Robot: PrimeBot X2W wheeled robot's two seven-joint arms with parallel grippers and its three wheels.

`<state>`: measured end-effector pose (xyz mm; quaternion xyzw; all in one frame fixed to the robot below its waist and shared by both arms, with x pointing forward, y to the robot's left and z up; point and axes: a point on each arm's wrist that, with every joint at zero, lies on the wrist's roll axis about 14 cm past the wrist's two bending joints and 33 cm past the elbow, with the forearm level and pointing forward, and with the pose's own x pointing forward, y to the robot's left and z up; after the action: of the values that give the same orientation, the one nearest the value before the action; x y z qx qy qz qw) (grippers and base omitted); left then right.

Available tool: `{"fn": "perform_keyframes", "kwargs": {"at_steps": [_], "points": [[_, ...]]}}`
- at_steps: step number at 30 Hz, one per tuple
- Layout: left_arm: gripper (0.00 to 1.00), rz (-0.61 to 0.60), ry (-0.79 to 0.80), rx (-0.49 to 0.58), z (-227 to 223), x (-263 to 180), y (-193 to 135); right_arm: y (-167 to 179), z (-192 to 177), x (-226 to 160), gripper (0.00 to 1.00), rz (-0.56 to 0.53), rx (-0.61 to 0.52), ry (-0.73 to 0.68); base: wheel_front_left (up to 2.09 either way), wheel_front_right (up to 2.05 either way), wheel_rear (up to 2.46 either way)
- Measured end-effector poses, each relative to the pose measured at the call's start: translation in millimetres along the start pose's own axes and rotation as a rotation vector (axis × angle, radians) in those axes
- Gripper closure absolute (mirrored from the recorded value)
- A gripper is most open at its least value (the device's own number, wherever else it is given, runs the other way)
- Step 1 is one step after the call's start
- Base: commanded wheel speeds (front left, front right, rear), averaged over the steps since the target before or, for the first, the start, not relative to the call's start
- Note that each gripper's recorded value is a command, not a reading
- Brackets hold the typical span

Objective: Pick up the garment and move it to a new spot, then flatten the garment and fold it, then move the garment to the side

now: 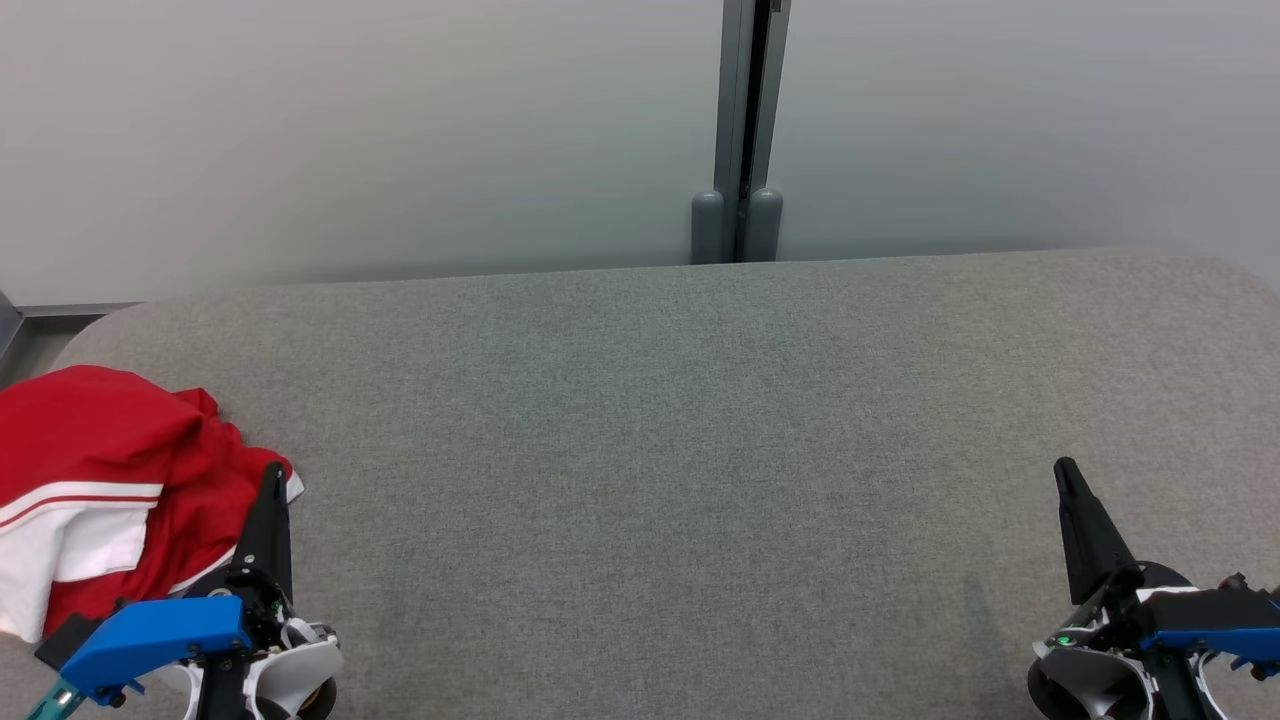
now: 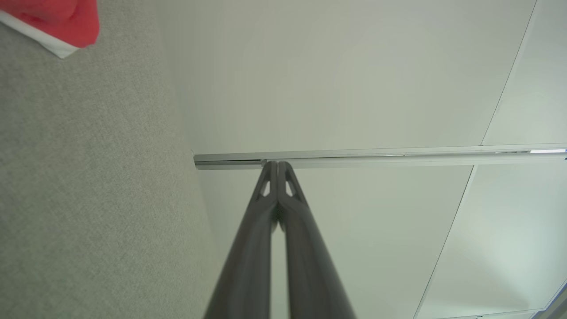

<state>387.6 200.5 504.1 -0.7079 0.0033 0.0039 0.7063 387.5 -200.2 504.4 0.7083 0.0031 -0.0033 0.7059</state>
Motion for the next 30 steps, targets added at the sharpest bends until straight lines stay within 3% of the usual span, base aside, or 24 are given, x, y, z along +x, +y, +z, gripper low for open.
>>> {"fn": "perform_keyframes", "kwargs": {"at_steps": [30], "points": [[1.0,0.0,0.0,0.0,0.0,0.0,0.0,0.0,0.0,0.0,1.0,0.0,0.0,0.0,0.0,0.0,0.0]]}}
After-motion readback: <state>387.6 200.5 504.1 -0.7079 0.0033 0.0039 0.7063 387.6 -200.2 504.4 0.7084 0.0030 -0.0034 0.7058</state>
